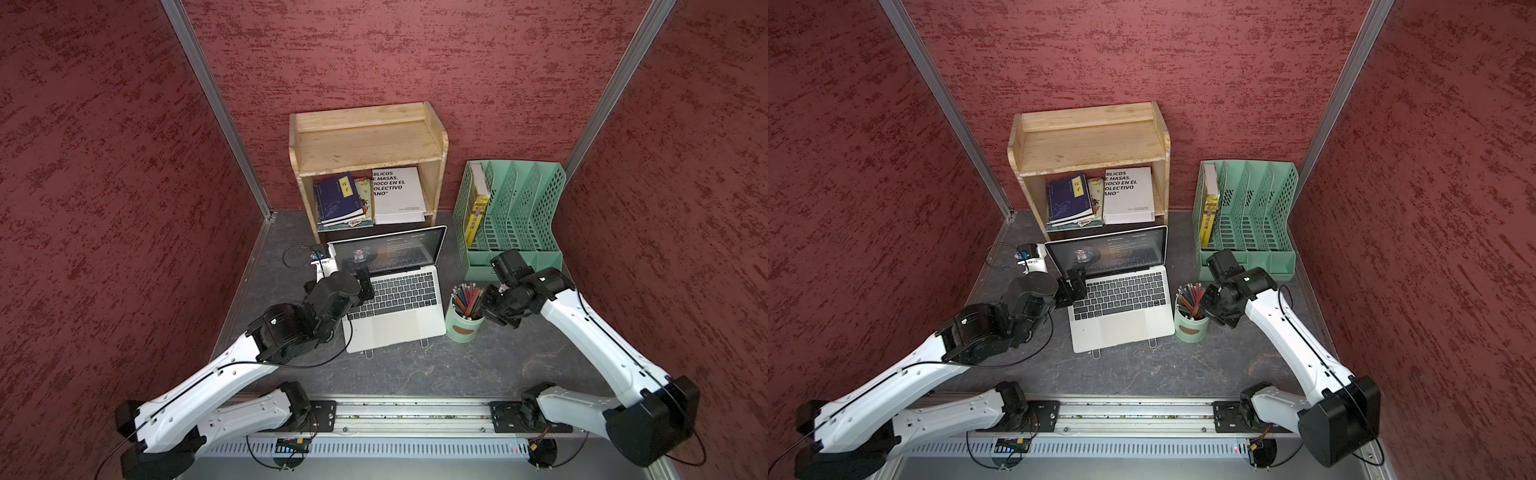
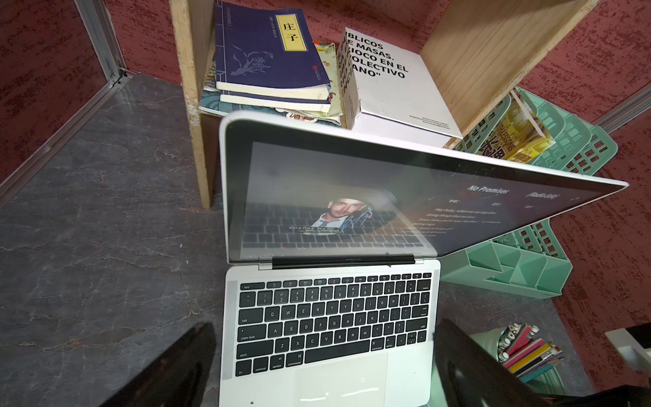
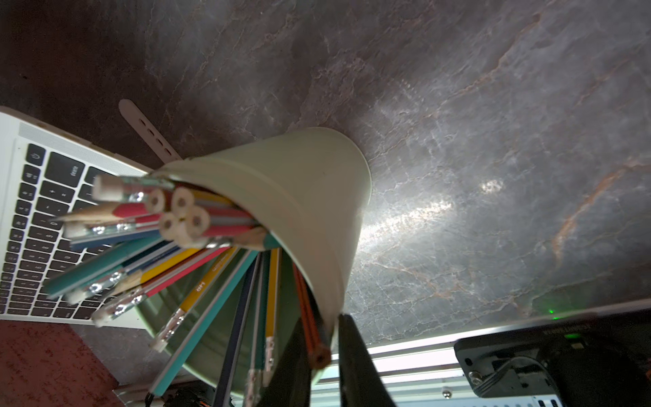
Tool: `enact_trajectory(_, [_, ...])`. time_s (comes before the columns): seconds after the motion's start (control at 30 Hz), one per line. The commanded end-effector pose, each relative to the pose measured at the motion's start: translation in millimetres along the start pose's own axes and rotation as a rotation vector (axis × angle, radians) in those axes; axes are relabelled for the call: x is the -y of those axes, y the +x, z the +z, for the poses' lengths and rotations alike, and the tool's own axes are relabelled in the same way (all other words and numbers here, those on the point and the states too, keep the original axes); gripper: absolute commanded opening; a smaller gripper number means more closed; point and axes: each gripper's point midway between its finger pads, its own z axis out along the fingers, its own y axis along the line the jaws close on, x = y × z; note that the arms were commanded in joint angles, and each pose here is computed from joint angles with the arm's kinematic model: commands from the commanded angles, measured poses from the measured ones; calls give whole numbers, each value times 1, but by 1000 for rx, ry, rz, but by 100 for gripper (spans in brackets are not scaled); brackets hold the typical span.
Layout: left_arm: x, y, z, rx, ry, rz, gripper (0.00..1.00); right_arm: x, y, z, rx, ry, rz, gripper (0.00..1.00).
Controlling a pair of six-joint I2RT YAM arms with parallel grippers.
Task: Close the laptop lid and set it aside
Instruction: Pick up the distractor from the center of the board.
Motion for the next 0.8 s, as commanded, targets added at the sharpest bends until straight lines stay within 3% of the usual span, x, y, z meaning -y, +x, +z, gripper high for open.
enact_trajectory(0.0, [-4, 0, 0, 7, -1, -18, 100, 0, 2, 11, -5, 13, -32, 17])
enact_trajectory(0.27, [-11, -4, 0, 18, -10, -37, 100, 0, 2, 14, -8, 30, -51, 7])
enact_trajectory(0.5, [-8, -11, -1, 41, 2, -55, 100, 0, -5, -18, 25, 50, -79, 0])
enact_trajectory(0.77, [2, -27, -6, 85, 39, -40, 100, 34, -30, -59, 77, 77, -6, 0])
